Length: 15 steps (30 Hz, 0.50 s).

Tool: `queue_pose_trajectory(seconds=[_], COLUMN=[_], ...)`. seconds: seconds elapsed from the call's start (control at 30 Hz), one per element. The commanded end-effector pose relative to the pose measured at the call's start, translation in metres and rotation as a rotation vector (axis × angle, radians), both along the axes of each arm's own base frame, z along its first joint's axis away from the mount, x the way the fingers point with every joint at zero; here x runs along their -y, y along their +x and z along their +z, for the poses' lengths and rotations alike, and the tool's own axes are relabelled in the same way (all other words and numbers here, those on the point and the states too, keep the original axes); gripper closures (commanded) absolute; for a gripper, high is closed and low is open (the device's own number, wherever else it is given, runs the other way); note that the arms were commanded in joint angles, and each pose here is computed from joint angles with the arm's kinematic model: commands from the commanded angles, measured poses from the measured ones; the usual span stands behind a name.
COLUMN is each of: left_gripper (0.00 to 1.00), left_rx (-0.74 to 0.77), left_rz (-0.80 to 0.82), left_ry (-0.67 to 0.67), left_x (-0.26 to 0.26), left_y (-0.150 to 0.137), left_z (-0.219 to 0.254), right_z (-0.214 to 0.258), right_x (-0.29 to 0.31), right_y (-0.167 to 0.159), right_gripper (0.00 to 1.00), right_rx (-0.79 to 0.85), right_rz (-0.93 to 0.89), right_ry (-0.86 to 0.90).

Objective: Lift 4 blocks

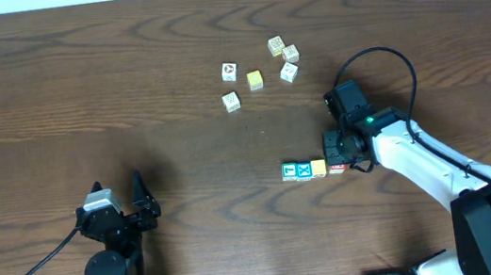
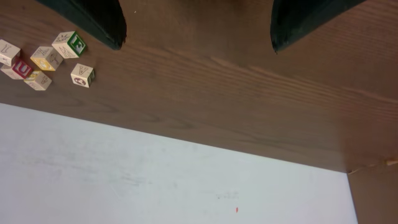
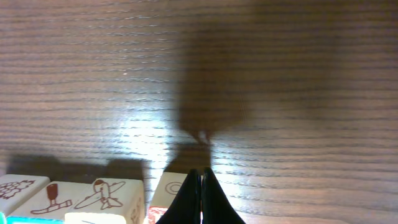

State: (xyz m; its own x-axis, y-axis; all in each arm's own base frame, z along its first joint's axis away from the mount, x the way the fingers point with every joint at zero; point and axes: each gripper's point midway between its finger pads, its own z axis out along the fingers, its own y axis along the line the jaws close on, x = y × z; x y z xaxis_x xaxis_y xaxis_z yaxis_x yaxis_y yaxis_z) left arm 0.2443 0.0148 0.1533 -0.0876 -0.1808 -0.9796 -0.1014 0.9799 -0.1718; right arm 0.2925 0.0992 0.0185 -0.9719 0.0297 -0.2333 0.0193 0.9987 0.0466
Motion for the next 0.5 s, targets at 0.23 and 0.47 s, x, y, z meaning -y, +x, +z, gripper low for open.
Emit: queue_pose_trajectory(seconds=[0.23, 0.47], left_gripper=[0.25, 0.25], left_rx=[-0.054, -0.054], left_rz=[0.007, 0.007], left_ry=[0.000, 0.000], left_x=[-0.0009, -0.0009], left_y=[-0.0012, -0.0012], left_z=[-0.0174, -0.0174], right_z=[0.0022, 0.0018], right_x=[-0.0124, -0.0120], right_y=[0.0032, 0.0018], right_gripper=[0.99, 0.99], right_rx=[0.025, 0.019], right_rz=[0.057, 0.057], right_ry=[-0.009, -0.010])
